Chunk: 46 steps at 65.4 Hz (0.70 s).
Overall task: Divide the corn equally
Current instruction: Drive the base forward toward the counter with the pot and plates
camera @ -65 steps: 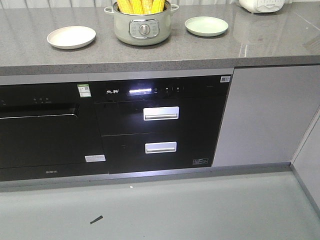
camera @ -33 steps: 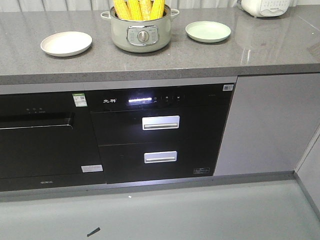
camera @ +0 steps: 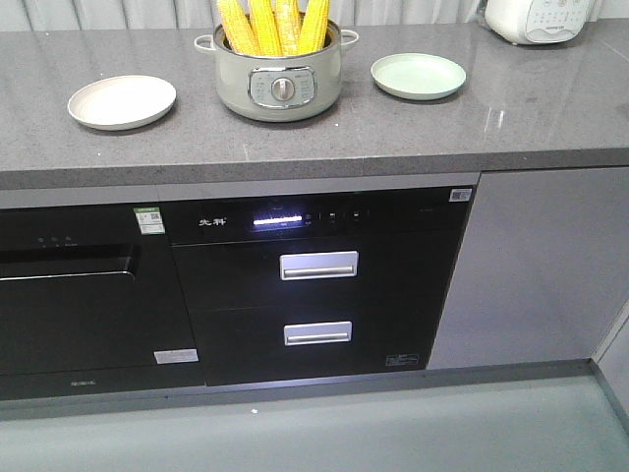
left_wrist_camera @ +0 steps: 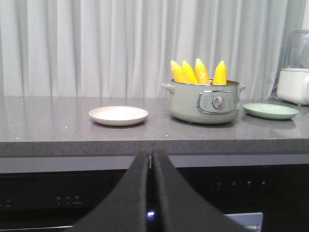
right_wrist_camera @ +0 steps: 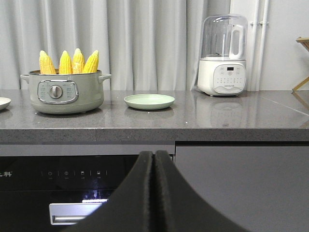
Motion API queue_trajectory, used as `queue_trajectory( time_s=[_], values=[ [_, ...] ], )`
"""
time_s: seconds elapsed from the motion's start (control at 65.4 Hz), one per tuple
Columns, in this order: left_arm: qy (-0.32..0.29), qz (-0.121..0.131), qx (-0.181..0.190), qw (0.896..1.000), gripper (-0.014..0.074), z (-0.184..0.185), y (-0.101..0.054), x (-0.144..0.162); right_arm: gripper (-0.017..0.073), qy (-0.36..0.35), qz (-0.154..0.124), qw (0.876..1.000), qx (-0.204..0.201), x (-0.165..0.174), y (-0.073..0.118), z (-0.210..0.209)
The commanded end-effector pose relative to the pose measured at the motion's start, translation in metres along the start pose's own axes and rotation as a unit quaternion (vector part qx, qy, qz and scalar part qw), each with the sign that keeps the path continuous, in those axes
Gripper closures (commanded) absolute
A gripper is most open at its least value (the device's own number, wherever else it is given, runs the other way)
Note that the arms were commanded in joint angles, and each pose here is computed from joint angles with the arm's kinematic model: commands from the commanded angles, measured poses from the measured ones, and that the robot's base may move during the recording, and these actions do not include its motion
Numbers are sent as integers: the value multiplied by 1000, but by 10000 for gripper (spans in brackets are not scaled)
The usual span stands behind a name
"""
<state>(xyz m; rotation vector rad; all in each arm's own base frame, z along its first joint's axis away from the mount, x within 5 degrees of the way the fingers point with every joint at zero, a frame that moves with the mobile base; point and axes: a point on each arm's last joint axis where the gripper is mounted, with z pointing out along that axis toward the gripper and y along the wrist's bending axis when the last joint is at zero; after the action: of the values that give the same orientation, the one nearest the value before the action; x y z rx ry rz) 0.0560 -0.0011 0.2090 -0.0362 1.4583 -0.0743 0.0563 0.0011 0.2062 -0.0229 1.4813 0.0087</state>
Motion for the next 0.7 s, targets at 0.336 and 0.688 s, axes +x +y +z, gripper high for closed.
queue_trajectory(
  time_s=[0.336, 0.688],
  values=[
    [-54, -7, 2, 999, 600, -2, -1, -13, 569, -36, -8, 999, 5, -4, -1, -1],
    [-54, -7, 2, 999, 600, -2, -1, -13, 569, -36, -8, 999, 5, -4, -1, -1]
  ],
)
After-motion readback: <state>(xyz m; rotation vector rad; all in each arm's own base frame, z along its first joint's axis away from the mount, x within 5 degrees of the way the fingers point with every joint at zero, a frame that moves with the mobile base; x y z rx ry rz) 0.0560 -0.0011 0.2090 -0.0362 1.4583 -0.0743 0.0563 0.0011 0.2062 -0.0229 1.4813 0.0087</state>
